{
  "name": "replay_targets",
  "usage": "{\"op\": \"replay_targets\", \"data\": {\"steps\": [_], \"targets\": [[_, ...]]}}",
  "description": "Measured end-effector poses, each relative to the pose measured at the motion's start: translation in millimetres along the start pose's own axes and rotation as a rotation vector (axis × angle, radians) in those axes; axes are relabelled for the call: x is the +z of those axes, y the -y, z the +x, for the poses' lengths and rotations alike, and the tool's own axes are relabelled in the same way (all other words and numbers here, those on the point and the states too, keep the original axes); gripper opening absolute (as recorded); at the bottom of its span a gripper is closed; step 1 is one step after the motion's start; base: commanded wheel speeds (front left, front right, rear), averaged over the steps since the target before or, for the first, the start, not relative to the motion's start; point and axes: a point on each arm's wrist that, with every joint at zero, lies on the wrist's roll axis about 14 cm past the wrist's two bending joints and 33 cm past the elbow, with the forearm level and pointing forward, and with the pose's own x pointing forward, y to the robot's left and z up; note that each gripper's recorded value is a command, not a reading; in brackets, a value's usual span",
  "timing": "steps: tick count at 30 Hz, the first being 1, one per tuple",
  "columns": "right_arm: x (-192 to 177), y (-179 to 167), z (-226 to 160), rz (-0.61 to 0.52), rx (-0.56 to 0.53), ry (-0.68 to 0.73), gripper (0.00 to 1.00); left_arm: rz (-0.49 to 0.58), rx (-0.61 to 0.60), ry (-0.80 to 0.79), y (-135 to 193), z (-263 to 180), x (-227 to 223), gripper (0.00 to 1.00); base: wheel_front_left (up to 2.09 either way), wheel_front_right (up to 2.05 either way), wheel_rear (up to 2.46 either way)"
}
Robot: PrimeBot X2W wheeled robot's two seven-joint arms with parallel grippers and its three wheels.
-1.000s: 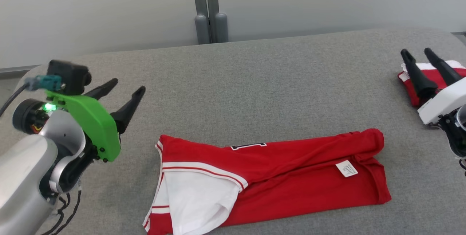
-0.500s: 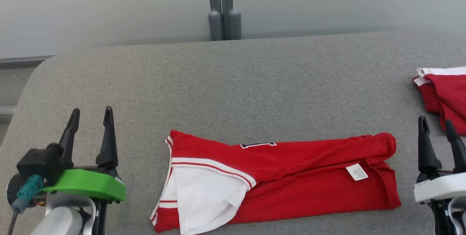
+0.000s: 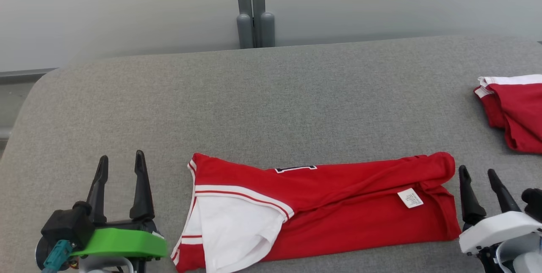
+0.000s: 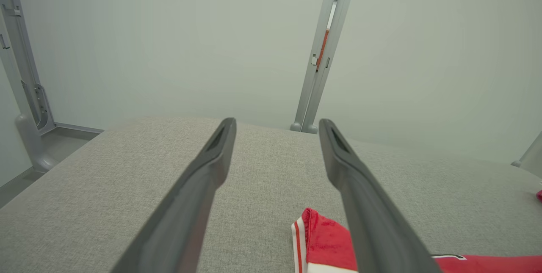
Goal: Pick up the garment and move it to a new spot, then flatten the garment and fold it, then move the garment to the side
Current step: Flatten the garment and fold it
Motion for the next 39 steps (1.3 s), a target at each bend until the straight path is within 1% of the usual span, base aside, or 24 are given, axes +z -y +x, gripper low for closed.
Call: {"op": "replay_targets", "data": {"steps": [4,9,12,15,20,25,26,27,28,29,33,37,39], "targets": [[-21,-5,11,-0.003,0.019,-0.119,1.00,-0.004,-0.024,-0.020,6,-1,-10,1.00,0.00,0.00,0.00],[-43,-7,23,-0.012,0.035,-0.230,1.00,-0.015,-0.031,-0.040,9,-1,-19,1.00,0.00,0.00,0.00],[-61,-8,25,-0.011,0.039,-0.317,1.00,-0.020,-0.020,-0.048,6,-2,-23,1.00,0.00,0.00,0.00],[-79,-17,24,-0.007,0.067,-0.393,1.00,-0.014,-0.008,-0.055,2,-4,-26,1.00,0.00,0.00,0.00],[-96,-23,25,0.009,0.084,-0.453,1.00,-0.017,0.015,-0.062,-5,-5,-30,1.00,0.00,0.00,0.00],[-110,-38,24,0.025,0.129,-0.505,1.00,-0.018,0.034,-0.074,-11,-7,-35,1.00,0.00,0.00,0.00],[-112,-40,23,0.028,0.139,-0.517,0.91,-0.017,0.038,-0.074,-12,-7,-35,1.00,0.00,0.00,0.00],[-113,-42,23,0.029,0.146,-0.523,0.43,-0.020,0.037,-0.074,-12,-7,-35,1.00,0.00,0.00,0.00],[-113,-43,23,0.037,0.151,-0.517,0.12,-0.021,0.043,-0.075,-14,-8,-35,1.00,0.00,0.00,0.00],[-113,-45,24,0.046,0.155,-0.513,0.00,-0.021,0.045,-0.075,-14,-8,-36,1.00,0.00,0.00,0.00],[-106,-50,25,0.068,0.170,-0.458,0.00,-0.027,0.048,-0.074,-14,-8,-36,1.00,0.00,0.00,0.00],[-86,-40,35,0.076,0.151,-0.372,0.00,-0.020,0.040,-0.069,-12,-7,-35,1.00,0.00,0.00,0.00],[-72,-30,42,0.068,0.132,-0.326,0.00,-0.019,0.033,-0.064,-10,-6,-34,1.00,0.00,0.00,0.00]]}}
